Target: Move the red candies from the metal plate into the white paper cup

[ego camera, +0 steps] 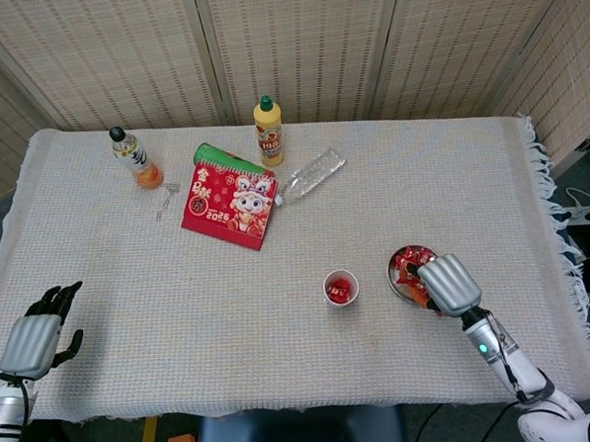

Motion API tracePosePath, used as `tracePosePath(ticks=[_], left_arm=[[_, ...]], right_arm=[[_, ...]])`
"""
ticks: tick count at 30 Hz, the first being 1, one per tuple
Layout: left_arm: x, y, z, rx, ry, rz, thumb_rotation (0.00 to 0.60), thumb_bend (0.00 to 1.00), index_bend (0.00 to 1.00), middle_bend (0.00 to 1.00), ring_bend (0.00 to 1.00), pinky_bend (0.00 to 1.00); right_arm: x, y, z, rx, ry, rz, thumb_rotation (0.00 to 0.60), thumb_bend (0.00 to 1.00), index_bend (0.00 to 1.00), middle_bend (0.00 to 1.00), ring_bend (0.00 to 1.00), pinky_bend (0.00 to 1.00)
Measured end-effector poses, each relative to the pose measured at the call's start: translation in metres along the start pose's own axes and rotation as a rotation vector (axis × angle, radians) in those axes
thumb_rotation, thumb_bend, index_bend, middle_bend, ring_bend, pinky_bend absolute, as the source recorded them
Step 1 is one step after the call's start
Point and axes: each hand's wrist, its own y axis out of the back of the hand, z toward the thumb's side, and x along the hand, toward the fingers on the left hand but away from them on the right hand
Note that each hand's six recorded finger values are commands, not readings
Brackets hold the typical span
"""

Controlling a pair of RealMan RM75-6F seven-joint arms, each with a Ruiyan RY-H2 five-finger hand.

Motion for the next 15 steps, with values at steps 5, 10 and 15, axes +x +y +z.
tracePosePath(ticks=[5, 10, 15], left_arm=[[0.000, 0.001, -0.001, -0.003, 0.002, 0.001, 0.600, 0.46, 0.00, 0.11, 0.07, 0.23], [-0.001, 0.001, -0.002, -0.009, 0.002, 0.000, 0.600, 0.46, 0.00, 0.11, 0.07, 0.23], [-0.001, 0.003, -0.004, -0.018, 0.003, 0.004, 0.600, 0.46, 0.00, 0.11, 0.07, 0.23]], right_arm=[[-0.024, 0.017, 0.032, -0.008, 0.082, -0.028, 0.600, 0.45, 0.52, 1.00, 0.96, 1.00], [-0.043, 0.009, 0.061, 0.008, 0.137, 0.007, 0.600, 0.45, 0.52, 1.00, 0.96, 1.00], [-0.057, -0.002, 0.084, 0.010, 0.172, 0.039, 0.600, 0.45, 0.52, 1.00, 0.96, 1.00]])
